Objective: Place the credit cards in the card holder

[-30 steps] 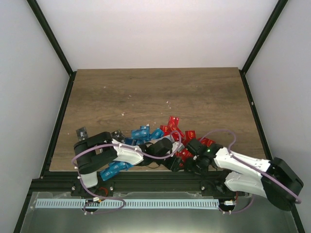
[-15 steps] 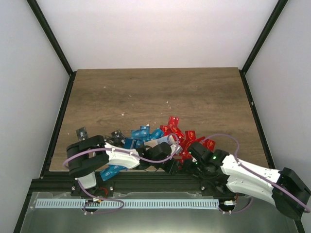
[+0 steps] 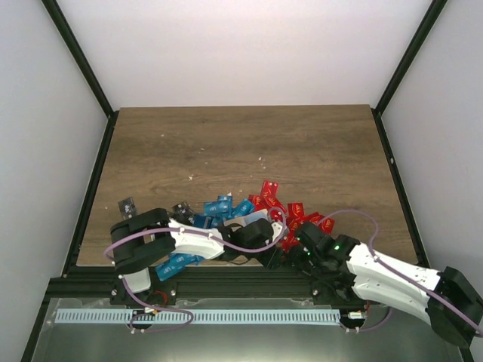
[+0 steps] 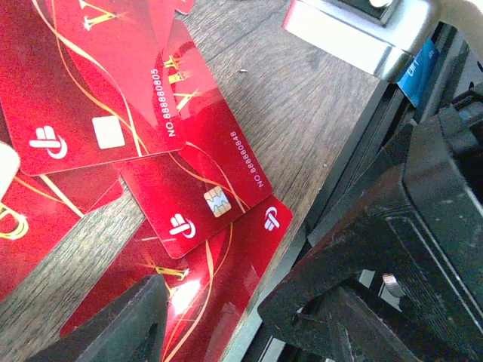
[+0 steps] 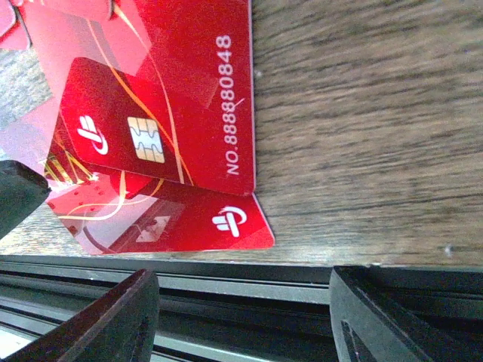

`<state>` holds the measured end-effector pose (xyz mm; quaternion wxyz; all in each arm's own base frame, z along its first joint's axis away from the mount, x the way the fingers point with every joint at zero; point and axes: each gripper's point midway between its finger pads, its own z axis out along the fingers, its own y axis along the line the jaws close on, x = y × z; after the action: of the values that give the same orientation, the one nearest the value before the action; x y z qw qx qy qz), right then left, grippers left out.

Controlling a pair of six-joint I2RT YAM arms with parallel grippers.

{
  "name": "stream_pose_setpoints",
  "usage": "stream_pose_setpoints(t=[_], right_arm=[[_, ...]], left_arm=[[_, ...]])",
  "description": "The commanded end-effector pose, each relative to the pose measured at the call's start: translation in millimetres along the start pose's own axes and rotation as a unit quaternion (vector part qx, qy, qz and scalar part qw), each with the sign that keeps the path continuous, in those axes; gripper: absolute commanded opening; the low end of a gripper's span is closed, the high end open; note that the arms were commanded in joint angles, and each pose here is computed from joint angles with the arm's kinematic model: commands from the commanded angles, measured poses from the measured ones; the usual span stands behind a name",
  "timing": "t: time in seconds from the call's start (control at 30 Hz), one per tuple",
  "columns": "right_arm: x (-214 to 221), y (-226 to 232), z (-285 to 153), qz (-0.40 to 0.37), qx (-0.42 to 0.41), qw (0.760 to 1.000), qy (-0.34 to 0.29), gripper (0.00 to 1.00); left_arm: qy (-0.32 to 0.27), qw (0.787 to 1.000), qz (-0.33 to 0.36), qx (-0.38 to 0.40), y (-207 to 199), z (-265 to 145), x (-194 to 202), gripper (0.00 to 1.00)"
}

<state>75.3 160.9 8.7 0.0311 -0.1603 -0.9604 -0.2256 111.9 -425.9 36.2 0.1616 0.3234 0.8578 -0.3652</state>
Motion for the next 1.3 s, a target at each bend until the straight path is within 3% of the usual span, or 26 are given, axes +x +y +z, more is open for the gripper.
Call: stream_pose_setpoints(t=[0.0, 0.4, 0.7, 1.07, 1.27], right_arm=[[3.7, 30.1, -4.0, -0.007, -0.074, 0.997, 0.011, 0.65], [-2.1, 31.3, -9.8, -0.002, -0.097, 0.995, -0.016, 0.69], [-5.0, 15.3, -4.0, 0.026, -0.065, 0.997, -0.023, 0.68], [-6.7, 4.7, -2.0, 0.051, -0.051, 0.997, -0.031, 0.62], [-3.8, 3.9, 0.2, 0.049, -0.052, 0.997, -0.022, 0.62]], left_arm=[[-0.016, 0.998, 0.016, -0.058, 25.2, 12.6, -2.4, 0.59], [-0.043, 0.995, 0.022, -0.087, 49.9, 2.0, -6.7, 0.63], [-0.048, 0.996, 0.017, -0.075, 54.4, -4.8, 0.9, 0.54], [-0.079, 0.996, 0.017, -0.022, 31.5, -41.7, -5.8, 0.53], [-0.069, 0.997, 0.039, -0.011, 25.8, -27.7, -11.3, 0.53]])
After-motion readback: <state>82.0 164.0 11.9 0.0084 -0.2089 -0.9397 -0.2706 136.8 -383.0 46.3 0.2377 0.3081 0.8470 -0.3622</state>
